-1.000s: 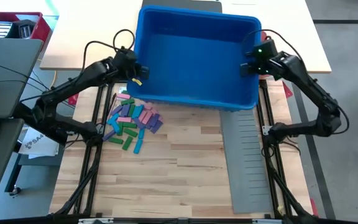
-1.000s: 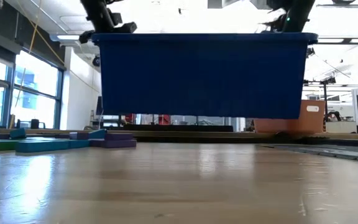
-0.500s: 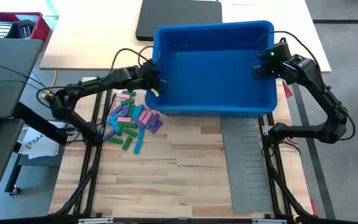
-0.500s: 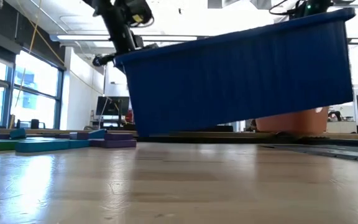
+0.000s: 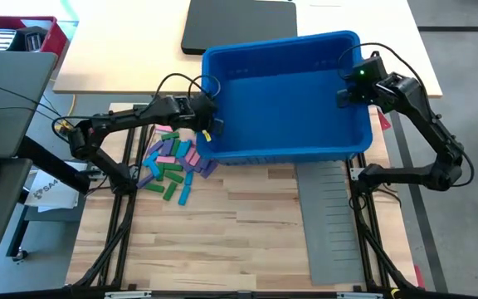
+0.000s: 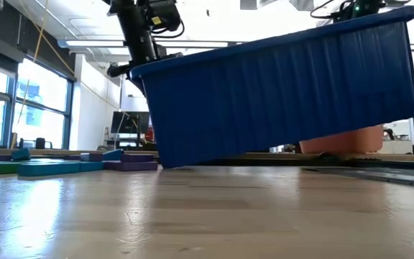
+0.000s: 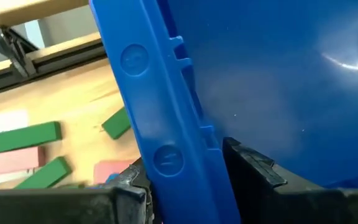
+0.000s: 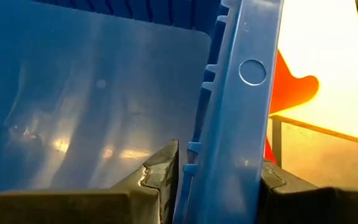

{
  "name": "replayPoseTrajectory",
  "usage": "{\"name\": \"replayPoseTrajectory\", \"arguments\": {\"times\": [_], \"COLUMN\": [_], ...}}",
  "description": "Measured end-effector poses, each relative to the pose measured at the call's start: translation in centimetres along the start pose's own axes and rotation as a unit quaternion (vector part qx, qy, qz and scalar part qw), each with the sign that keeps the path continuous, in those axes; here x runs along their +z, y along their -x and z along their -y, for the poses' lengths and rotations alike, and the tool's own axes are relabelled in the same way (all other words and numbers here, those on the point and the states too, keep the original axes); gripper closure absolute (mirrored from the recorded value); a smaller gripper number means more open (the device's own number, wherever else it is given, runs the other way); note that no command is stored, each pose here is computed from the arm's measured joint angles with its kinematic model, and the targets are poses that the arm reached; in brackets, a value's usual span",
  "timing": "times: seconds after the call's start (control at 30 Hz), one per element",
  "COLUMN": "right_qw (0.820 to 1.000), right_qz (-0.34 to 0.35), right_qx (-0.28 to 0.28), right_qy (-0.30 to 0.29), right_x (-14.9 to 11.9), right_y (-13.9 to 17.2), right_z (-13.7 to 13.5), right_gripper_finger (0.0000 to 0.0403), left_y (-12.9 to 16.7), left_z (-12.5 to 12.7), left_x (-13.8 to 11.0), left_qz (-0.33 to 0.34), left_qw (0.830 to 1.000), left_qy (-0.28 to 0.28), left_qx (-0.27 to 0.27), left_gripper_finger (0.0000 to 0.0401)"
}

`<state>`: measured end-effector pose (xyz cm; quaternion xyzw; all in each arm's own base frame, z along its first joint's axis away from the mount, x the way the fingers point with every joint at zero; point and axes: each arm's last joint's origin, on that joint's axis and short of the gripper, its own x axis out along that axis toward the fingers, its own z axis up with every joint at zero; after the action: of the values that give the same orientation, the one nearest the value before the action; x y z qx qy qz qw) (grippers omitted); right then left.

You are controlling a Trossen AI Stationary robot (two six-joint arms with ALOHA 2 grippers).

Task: Sort blocks
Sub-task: Adjust the blue bin

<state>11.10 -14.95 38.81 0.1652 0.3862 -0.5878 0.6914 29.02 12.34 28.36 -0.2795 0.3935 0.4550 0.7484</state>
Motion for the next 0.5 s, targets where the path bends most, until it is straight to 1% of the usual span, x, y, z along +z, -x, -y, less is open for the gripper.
{"name": "replayPoseTrajectory", "arguments": {"times": [0.3, 0.5], "right_qw": [1.000, 0.999], "right_qz": [-0.017, -0.041], "right_qx": [0.018, 0.017], "right_qy": [-0.011, -0.002], "right_x": [0.0, 0.5], "right_y": [-0.6, -2.1], "right_z": [-0.5, -1.6], "right_gripper_finger": [0.0294, 0.0294], "left_y": [0.3, 0.8], "left_z": [-0.6, -1.3], "left_x": [-0.7, -1.1], "left_qz": [-0.033, -0.039], "left_qw": [0.999, 0.997], "left_qy": [-0.009, -0.014], "left_qx": [0.038, 0.067], "left_gripper_finger": [0.0269, 0.0267]}}
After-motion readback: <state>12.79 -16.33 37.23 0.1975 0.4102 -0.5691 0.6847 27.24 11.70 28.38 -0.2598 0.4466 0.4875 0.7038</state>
